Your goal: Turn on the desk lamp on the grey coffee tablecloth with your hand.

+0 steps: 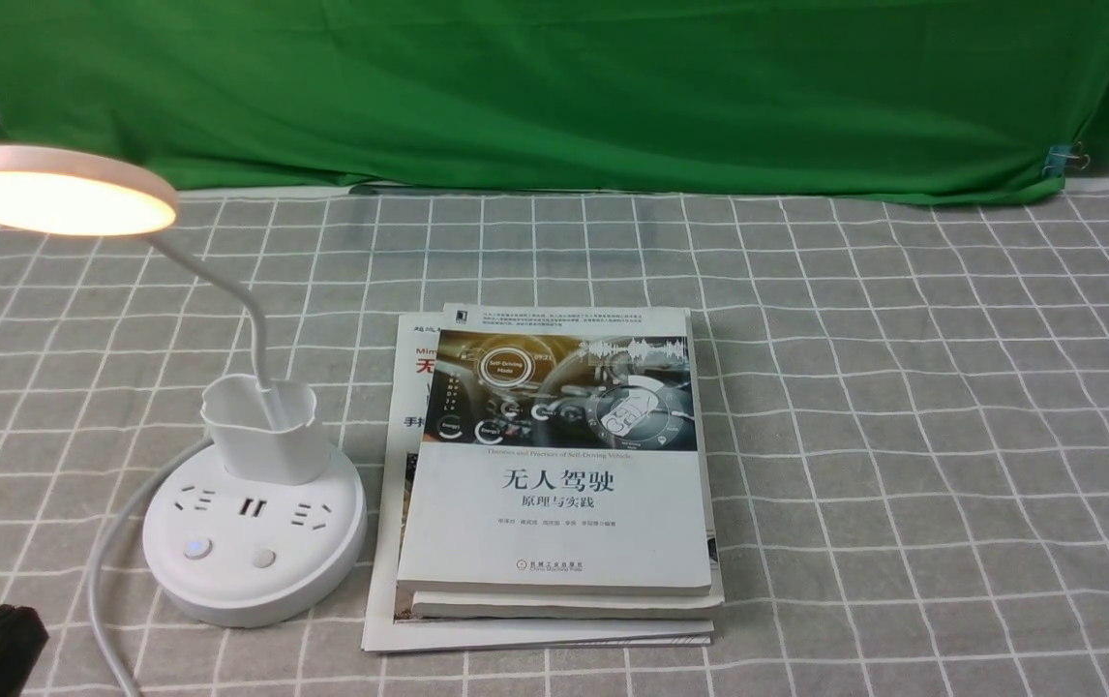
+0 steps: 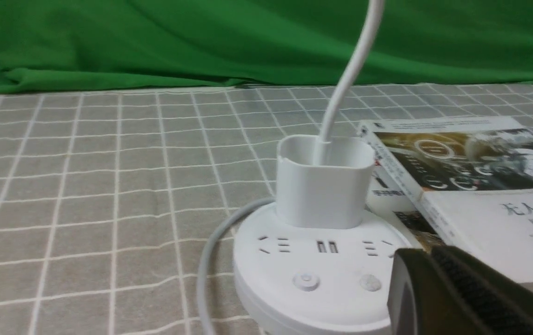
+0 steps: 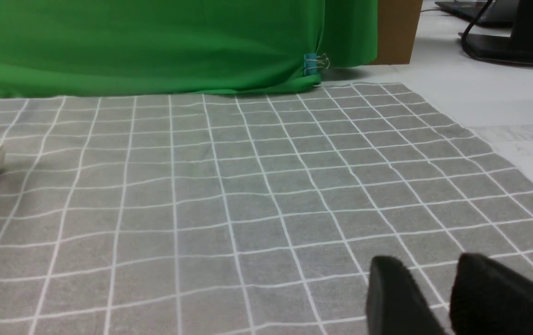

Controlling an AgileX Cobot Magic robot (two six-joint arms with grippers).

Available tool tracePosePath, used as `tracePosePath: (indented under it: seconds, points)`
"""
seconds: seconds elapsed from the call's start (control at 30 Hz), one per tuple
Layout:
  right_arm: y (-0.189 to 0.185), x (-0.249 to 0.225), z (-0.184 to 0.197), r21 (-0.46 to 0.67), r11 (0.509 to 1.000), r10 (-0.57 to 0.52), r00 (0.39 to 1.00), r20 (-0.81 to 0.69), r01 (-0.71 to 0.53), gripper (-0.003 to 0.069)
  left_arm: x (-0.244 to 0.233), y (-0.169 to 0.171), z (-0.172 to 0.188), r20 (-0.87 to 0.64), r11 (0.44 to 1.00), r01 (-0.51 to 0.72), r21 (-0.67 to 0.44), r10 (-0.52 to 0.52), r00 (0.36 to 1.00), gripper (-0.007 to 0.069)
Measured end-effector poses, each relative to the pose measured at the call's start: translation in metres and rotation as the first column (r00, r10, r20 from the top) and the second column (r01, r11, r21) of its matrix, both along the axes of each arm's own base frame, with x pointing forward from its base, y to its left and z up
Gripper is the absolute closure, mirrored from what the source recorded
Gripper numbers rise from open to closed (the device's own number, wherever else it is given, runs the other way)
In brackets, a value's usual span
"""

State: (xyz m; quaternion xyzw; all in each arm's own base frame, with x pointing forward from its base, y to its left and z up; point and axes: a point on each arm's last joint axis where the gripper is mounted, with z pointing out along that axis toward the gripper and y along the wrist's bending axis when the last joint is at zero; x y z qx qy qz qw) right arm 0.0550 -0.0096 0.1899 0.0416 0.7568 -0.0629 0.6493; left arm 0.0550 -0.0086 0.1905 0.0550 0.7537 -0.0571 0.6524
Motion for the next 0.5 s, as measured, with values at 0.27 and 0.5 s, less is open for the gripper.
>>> tracePosePath:
  seconds: [0.27, 0.5]
  points:
    - [0.0000, 0.0000, 0.0000, 0.000, 1.000, 0.000, 1.000, 0.000, 0.000, 0.0414, 0.0006, 0.0060, 0.0000, 0.006, 0.994, -0.099, 0.036, 0.099, 0.995, 0.0607]
    - [0.0000, 0.0000, 0.0000, 0.000, 1.000, 0.000, 1.000, 0.000, 0.000, 0.0414, 0.0006, 0.0061, 0.0000, 0.006, 0.994, -0.099, 0.038, 0.099, 0.995, 0.0607]
